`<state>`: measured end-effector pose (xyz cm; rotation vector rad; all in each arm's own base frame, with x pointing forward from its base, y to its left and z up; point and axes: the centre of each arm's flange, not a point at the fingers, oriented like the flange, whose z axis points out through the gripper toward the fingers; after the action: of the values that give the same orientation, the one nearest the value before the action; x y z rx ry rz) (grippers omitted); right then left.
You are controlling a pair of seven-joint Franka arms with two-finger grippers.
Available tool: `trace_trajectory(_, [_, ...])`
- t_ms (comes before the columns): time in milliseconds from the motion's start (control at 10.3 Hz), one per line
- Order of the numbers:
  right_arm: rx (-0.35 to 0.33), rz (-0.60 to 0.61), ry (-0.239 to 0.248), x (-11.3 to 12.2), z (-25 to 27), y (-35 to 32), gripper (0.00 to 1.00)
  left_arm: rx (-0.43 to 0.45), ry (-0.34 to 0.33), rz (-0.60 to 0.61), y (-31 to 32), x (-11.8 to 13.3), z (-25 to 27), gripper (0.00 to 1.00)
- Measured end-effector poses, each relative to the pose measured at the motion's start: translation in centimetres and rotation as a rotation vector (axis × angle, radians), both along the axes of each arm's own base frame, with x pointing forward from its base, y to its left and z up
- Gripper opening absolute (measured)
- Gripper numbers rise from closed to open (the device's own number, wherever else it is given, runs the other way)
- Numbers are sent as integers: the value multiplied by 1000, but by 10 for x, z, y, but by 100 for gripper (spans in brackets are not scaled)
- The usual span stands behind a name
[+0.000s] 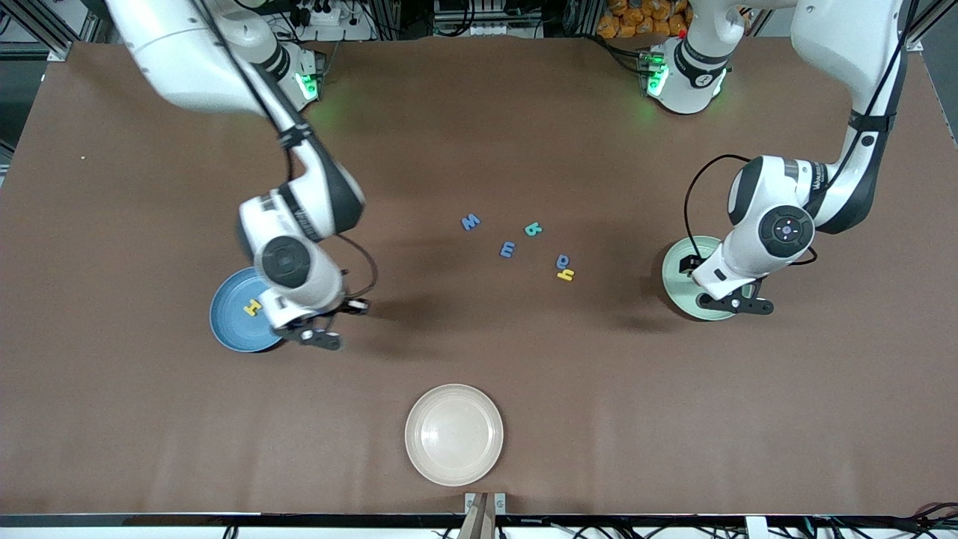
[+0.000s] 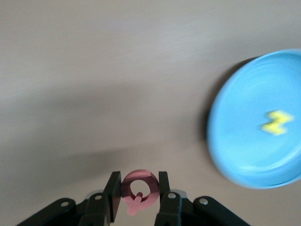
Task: Sort uppercase to blue plate, lowercase to green plate
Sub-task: 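Drop the Q on the blue plate while the left gripper carries the m, then release the m on the green plate while the right gripper reaches the W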
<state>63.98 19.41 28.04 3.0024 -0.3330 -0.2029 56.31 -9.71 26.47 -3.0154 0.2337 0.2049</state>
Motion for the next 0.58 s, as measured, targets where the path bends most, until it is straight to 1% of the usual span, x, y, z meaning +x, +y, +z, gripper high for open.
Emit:
trace_trajectory(97, [5, 1, 30, 8, -3, -45, 36, -35, 1, 33, -12, -2, 2, 96])
trace_trajectory(292, [14, -28, 55, 14, -11, -104, 36, -105, 10, 176, -28, -4, 4, 95])
trace_trajectory(390, [14, -37, 65, 12, -16, -115, 37, -123, 15, 263, -32, -4, 4, 95])
trace_trajectory(585, [10, -44, 76, 10, -22, -122, 46, -120, 19, 433, -58, -10, 6, 94])
